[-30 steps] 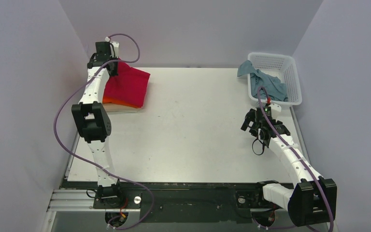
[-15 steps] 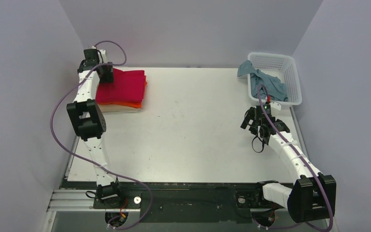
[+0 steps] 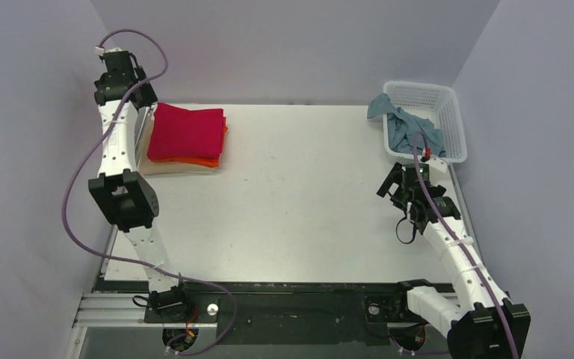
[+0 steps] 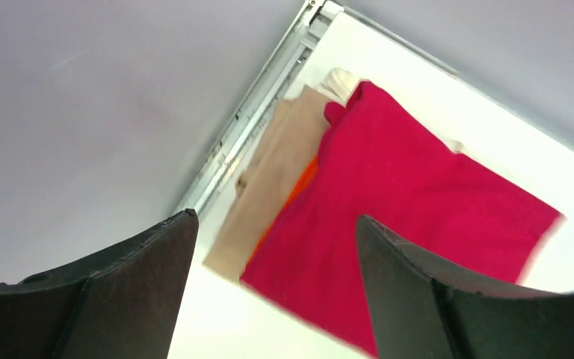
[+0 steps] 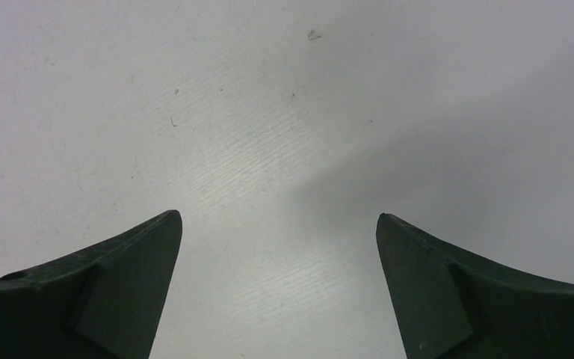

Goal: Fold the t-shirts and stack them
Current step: Put the neatly folded tshirt into the corner of the board with the left arm, then reset both arms

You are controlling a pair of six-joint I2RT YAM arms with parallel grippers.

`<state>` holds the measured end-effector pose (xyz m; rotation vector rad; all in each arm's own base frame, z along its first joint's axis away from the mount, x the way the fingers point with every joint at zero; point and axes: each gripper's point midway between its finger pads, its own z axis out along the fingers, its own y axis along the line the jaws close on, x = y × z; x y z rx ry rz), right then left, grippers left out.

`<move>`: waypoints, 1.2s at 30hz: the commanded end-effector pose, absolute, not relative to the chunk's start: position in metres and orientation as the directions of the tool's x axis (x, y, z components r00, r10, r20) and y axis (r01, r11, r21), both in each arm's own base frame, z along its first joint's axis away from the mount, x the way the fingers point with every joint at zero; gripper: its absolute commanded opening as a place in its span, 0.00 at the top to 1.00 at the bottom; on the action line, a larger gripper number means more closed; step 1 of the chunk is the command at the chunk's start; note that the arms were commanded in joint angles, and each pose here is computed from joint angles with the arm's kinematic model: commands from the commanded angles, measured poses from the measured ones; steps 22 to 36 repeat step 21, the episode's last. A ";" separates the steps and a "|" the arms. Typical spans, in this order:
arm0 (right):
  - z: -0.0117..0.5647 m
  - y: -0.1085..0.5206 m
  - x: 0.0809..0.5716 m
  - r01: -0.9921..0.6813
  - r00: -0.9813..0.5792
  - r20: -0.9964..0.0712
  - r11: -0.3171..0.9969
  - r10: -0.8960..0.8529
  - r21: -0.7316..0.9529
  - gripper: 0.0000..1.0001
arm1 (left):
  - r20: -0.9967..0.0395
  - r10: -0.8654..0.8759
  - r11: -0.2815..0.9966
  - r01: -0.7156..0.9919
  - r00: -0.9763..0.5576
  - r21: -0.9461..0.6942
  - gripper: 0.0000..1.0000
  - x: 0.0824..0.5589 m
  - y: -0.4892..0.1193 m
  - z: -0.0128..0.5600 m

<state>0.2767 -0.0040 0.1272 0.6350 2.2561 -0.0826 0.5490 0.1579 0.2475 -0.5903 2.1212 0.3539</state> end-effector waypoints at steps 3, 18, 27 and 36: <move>0.156 -0.007 0.256 0.488 -0.495 -0.732 0.847 0.467 0.210 0.00 | -0.835 -0.424 0.863 -0.436 -0.351 -0.254 0.12 0.459 0.075 0.321; 0.137 0.004 0.218 0.415 -0.509 -0.720 0.868 0.471 0.273 0.00 | -0.646 -0.589 0.792 -0.189 -0.486 -0.581 0.11 0.261 -0.109 0.176; 0.131 0.004 0.215 0.412 -0.498 -0.726 0.866 0.475 0.284 0.00 | -0.649 -0.575 0.812 -0.250 -0.499 -0.527 0.11 0.244 -0.094 0.159; 0.131 0.004 0.215 0.412 -0.498 -0.726 0.866 0.475 0.284 0.00 | -0.649 -0.575 0.812 -0.250 -0.499 -0.527 0.11 0.244 -0.094 0.159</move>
